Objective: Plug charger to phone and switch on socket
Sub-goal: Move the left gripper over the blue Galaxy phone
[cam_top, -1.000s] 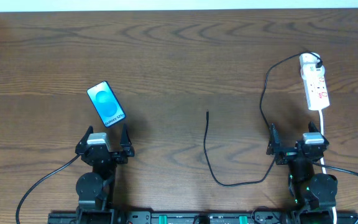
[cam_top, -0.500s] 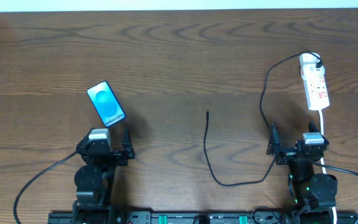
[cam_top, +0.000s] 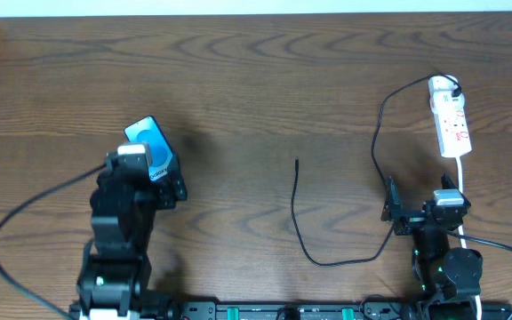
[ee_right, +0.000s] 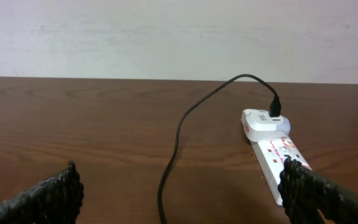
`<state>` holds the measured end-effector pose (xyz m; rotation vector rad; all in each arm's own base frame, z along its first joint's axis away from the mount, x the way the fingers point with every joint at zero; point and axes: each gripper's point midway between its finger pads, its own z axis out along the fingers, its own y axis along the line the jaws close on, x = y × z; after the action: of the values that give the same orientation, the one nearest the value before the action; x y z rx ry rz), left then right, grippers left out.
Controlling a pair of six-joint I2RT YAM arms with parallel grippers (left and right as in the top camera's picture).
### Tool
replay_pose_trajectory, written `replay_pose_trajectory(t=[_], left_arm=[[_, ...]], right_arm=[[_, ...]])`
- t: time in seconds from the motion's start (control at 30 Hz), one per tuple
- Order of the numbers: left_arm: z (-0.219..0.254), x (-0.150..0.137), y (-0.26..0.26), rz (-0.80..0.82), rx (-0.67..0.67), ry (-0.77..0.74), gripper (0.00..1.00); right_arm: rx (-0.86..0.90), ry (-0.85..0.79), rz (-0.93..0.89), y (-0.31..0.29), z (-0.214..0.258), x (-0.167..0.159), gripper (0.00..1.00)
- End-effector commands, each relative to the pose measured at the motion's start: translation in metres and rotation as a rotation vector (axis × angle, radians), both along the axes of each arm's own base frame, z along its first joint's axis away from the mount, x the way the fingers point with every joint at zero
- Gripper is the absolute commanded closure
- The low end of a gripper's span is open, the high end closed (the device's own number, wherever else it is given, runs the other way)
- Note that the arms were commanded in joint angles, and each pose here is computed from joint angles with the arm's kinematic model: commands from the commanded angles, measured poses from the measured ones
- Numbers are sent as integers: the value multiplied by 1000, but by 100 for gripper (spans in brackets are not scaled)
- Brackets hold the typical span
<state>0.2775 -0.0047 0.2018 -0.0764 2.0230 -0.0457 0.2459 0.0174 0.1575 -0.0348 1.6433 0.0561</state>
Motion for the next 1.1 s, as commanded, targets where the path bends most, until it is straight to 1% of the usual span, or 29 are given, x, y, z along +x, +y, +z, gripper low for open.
replay_pose_trajectory(t=[0.0,0.2,0.43,0.7,0.93,1.07], left_arm=[[15,11,1,4,4,30,7],[19,22,1,6,7,136,7],[23,30,1,53,-60,263,7],[31,36,0,58,-51,409,7],[31,38,0,59,-49,437,7],[26,32,1,60,-46,470,7]], right_arm=[[10,1,-3,0,0,0,1],[10,1,-3,0,0,0,1],[10,1,-3,0,0,0,1],[10,1,-3,0,0,0,1],[10,1,-3,0,0,0,1],[10,1,-3,0,0,0,1]])
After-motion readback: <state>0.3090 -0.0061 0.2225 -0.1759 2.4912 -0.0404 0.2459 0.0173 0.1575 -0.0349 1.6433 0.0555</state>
